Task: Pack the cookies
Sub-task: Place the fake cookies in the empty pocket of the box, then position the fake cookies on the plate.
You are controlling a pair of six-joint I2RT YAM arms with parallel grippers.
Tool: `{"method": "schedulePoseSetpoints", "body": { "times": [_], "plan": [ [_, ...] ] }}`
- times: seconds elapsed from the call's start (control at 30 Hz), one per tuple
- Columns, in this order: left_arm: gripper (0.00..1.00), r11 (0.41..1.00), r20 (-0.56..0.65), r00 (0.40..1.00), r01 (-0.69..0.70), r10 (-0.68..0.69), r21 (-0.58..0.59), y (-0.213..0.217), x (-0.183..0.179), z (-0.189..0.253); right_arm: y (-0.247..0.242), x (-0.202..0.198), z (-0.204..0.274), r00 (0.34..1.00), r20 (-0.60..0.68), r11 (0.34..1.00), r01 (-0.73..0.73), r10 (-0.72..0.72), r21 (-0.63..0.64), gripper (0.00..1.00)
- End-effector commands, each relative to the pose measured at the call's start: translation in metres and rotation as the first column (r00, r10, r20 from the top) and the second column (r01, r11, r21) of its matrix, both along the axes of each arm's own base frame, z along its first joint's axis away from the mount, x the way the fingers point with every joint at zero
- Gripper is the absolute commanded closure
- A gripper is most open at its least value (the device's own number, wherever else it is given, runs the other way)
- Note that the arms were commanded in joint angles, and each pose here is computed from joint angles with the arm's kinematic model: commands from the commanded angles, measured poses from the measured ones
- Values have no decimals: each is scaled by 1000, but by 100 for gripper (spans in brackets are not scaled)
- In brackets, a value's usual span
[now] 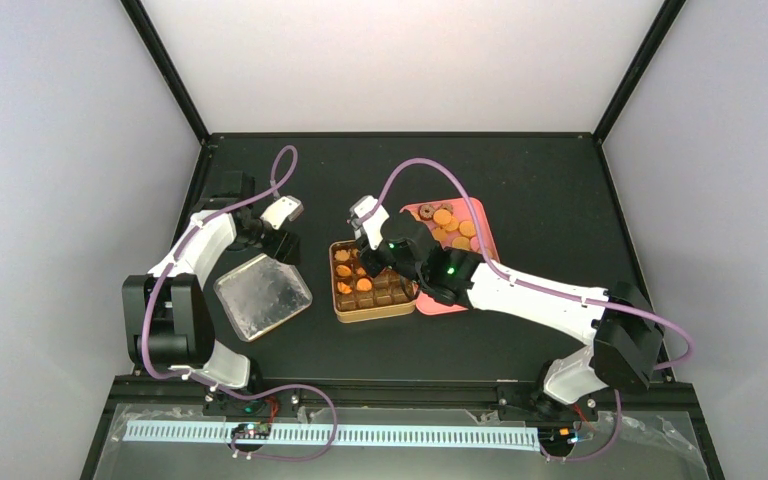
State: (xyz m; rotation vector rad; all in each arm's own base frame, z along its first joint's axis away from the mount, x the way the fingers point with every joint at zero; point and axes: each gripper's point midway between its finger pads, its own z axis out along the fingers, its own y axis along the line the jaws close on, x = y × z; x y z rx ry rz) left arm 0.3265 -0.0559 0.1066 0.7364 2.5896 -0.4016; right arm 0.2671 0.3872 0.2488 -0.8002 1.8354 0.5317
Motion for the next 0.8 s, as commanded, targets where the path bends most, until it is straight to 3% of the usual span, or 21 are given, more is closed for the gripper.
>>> {"method": "schedulePoseSetpoints", "body": {
  "times": [0.0, 0.3, 0.57, 0.77],
  "plan": [
    [20, 1000, 41, 999, 9, -8, -23, -2, 5, 16, -5, 5, 18, 999, 37, 999, 21, -23, 39, 84],
    [20, 1000, 43, 999, 14, -13, -21, -1, 5, 17, -76, 36, 41, 985, 19, 977, 169, -173, 133, 81],
    [20, 1000, 41, 999, 12, -11, -27, -2, 6, 17, -146, 47, -1, 947, -60, 940, 322, -317, 112, 70],
    [20, 1000, 38, 999, 10, -9, -27, -2, 6, 16, -157, 46, -30, 936, -100, 933, 348, -339, 89, 63]
  ]
}}
